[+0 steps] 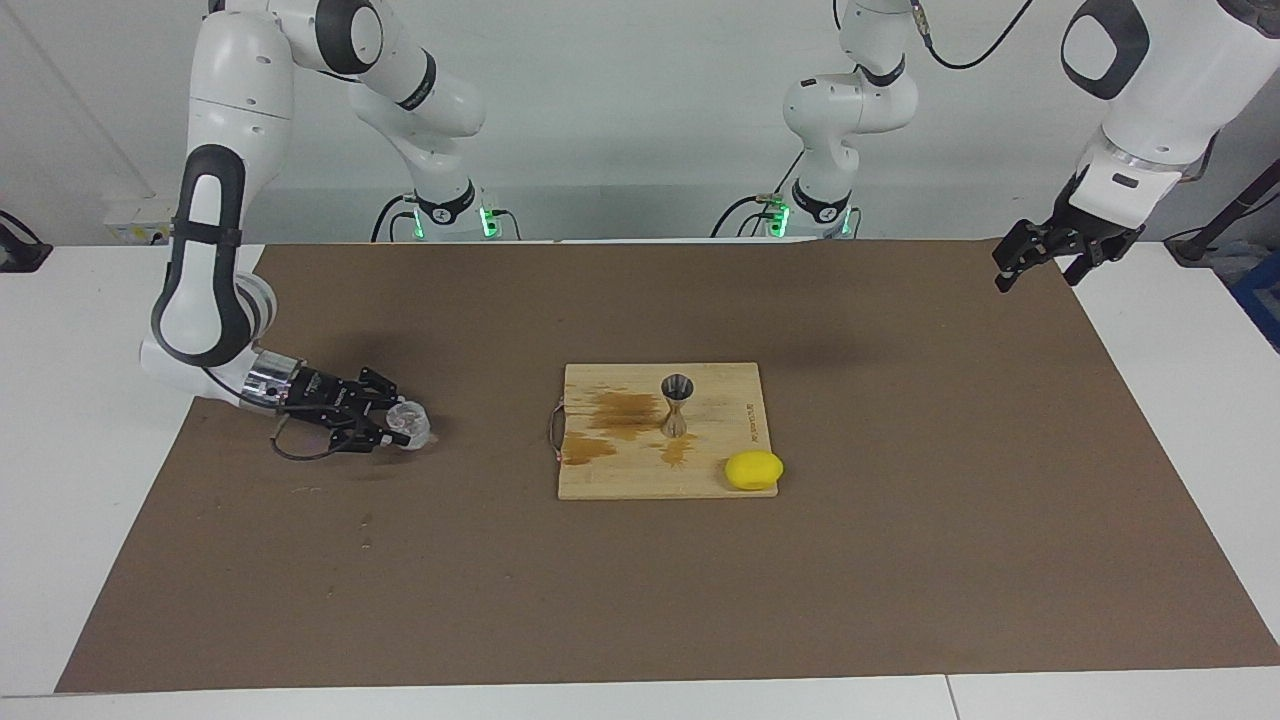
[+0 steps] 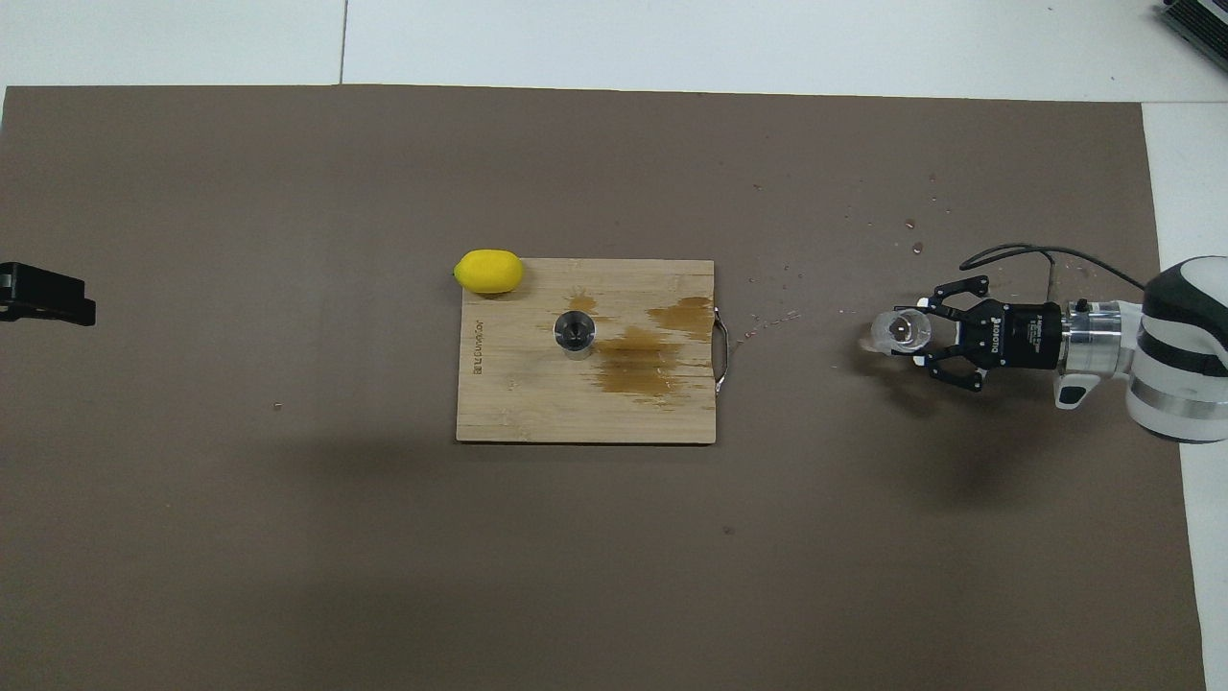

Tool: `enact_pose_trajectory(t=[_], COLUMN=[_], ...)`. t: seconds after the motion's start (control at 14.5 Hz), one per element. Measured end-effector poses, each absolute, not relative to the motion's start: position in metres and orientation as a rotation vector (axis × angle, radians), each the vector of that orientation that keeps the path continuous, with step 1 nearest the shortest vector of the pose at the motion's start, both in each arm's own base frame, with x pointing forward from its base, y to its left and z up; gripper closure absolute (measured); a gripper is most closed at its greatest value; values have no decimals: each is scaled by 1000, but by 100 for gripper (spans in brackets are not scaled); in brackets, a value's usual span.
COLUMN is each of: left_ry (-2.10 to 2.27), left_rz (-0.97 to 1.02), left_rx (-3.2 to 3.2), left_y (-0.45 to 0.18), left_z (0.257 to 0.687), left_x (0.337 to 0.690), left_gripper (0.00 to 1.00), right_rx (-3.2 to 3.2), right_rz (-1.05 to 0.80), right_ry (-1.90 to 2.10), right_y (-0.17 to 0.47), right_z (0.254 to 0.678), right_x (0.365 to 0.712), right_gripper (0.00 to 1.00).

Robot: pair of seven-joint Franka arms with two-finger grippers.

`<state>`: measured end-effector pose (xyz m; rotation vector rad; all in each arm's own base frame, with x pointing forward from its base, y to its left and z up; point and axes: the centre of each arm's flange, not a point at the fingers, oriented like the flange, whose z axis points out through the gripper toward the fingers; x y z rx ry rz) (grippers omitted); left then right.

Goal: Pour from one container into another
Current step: 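Lower the glass cup onto the table with the right gripper, then open the right gripper to release the clear glass cup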

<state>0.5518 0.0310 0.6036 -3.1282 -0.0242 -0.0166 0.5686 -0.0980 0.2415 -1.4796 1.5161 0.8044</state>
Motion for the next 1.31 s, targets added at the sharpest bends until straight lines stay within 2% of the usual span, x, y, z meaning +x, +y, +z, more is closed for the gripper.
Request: enact_pose_trajectory(t=[0.41,1.31], left_ry=[-26,-25], left_rz=[-17,-17], left_rx=[-3128,-3128], left_y=[31,31], left_z=[604,604], left_x=[552,552], left_gripper=[0,0], right_rx=[-1447,-1432], right_rz=[833,840], right_ry=[1495,1480], right_y=[-71,-64], right_z=[237,226], right_x=[573,571], right_gripper=[49,49])
